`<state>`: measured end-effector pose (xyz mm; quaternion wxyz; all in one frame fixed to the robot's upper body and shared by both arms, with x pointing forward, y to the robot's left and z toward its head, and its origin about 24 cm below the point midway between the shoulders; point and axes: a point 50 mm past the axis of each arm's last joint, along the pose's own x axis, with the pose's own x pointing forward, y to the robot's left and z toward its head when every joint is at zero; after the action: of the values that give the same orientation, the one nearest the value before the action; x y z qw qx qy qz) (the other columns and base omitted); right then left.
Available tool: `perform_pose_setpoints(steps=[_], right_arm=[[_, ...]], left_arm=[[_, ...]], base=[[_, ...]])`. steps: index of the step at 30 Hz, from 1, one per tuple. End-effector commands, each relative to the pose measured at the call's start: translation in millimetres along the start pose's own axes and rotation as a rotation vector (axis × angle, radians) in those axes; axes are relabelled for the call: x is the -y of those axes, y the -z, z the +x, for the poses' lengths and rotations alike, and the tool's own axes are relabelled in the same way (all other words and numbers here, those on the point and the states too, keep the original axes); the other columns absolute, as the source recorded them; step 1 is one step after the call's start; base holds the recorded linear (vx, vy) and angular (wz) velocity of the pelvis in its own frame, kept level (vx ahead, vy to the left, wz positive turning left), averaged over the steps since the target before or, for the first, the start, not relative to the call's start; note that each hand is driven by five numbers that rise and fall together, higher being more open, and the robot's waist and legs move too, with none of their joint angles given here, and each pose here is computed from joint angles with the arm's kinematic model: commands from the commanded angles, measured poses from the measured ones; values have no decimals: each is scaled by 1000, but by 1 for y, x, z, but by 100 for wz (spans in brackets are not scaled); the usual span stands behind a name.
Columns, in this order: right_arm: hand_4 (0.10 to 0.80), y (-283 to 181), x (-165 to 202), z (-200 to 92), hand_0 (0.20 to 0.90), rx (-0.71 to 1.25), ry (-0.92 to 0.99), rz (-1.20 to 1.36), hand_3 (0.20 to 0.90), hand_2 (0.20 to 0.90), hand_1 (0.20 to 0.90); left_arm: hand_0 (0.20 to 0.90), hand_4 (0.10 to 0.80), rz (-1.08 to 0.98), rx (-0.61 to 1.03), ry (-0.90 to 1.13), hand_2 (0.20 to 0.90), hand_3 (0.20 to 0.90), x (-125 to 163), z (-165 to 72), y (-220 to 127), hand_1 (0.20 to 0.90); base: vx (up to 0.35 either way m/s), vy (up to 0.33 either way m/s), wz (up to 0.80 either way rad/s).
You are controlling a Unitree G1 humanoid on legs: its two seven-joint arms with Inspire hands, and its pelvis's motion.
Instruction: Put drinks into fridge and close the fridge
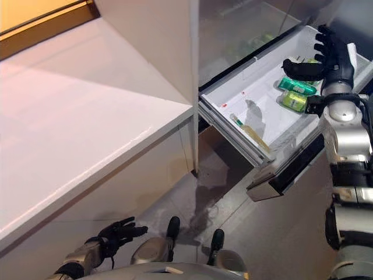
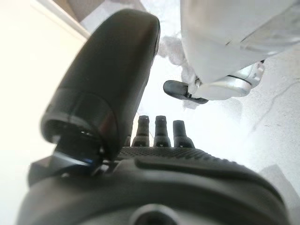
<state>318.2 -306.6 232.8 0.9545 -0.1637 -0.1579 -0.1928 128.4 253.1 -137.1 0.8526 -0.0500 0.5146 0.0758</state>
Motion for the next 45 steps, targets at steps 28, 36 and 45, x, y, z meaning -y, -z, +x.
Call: perform_pose_setpoints(steps=[28, 36, 45], right_arm=[[800, 128, 33, -162, 900, -243, 463, 399, 900, 900, 900], [800, 119, 18, -123, 900, -236, 246, 376, 900, 900, 900], [800, 71, -37, -66, 900, -87, -11, 389, 900, 900, 900]], left_arm=[[900, 800, 40, -138, -71, 900, 900, 0, -14, 71, 900], [900, 800, -27, -70, -56, 900, 900, 14, -3, 41, 900], [900, 800, -42, 62, -3, 900, 900, 32, 6, -1, 900]], base=[[7, -24, -9], [-58, 37, -1], [-179, 21, 3]])
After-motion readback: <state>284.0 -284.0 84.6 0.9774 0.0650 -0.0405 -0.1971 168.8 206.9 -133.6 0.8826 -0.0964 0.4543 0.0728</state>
